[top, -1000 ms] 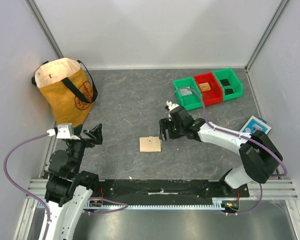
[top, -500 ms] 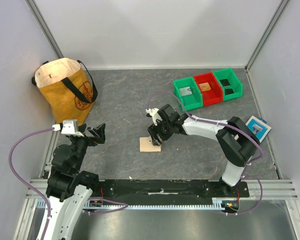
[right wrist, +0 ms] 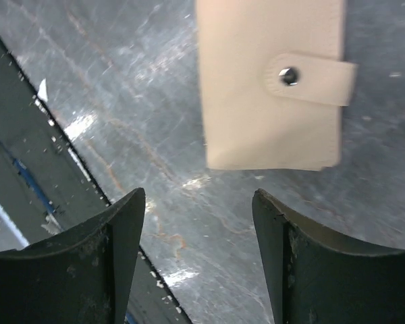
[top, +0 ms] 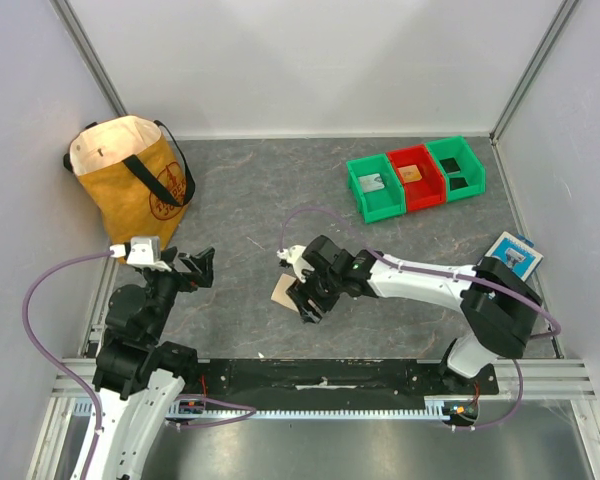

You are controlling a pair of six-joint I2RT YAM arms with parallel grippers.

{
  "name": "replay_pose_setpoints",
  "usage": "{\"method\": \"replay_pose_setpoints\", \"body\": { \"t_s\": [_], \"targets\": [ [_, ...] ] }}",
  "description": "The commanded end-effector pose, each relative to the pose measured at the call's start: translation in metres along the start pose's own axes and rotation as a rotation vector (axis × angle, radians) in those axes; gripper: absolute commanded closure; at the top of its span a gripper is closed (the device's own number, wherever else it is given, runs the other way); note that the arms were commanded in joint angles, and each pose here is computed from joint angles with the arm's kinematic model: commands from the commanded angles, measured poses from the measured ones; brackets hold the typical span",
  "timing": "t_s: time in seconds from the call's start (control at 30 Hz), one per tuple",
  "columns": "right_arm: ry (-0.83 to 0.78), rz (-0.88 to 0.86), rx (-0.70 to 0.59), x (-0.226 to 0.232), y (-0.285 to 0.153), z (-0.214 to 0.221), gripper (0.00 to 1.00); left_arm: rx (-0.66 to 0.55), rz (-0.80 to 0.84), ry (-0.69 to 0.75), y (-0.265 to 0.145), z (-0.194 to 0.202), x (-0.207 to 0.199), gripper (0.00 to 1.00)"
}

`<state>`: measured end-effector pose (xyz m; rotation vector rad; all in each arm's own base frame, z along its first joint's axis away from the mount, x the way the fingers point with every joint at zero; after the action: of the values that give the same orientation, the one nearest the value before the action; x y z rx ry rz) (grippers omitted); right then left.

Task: Take the credit cards out of the card holder
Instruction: Open the card holder at the center of the board.

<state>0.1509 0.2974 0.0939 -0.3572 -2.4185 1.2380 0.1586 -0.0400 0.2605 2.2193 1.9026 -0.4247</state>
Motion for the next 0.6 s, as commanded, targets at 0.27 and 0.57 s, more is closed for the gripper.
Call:
{"method": "replay_pose_setpoints", "body": {
  "t_s": [0.27,0.57],
  "targets": [
    [0.001,0.23,-0.035,-0.044,0.007,-0.045,0.28,0.001,0.014,0.006,-0.001,-0.007,-0.004,0.05],
    [0.044,0.193,0.044,-0.058,0.022,-0.021,0.33,0.027,0.018,-0.004,0.002,-0.004,-0.005,0.05]
  ]
}}
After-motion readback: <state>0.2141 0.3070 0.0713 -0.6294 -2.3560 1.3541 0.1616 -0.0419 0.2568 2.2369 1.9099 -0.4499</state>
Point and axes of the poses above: each gripper's point midway between its finger pads, its own y axis out along the fingers, its own x axis along the line the jaws close on, z = x × y, the point moved 5 cm from there along -y, back along the fingers, and after that the axes turned 6 degrees about -y, right-handed, at the moved point
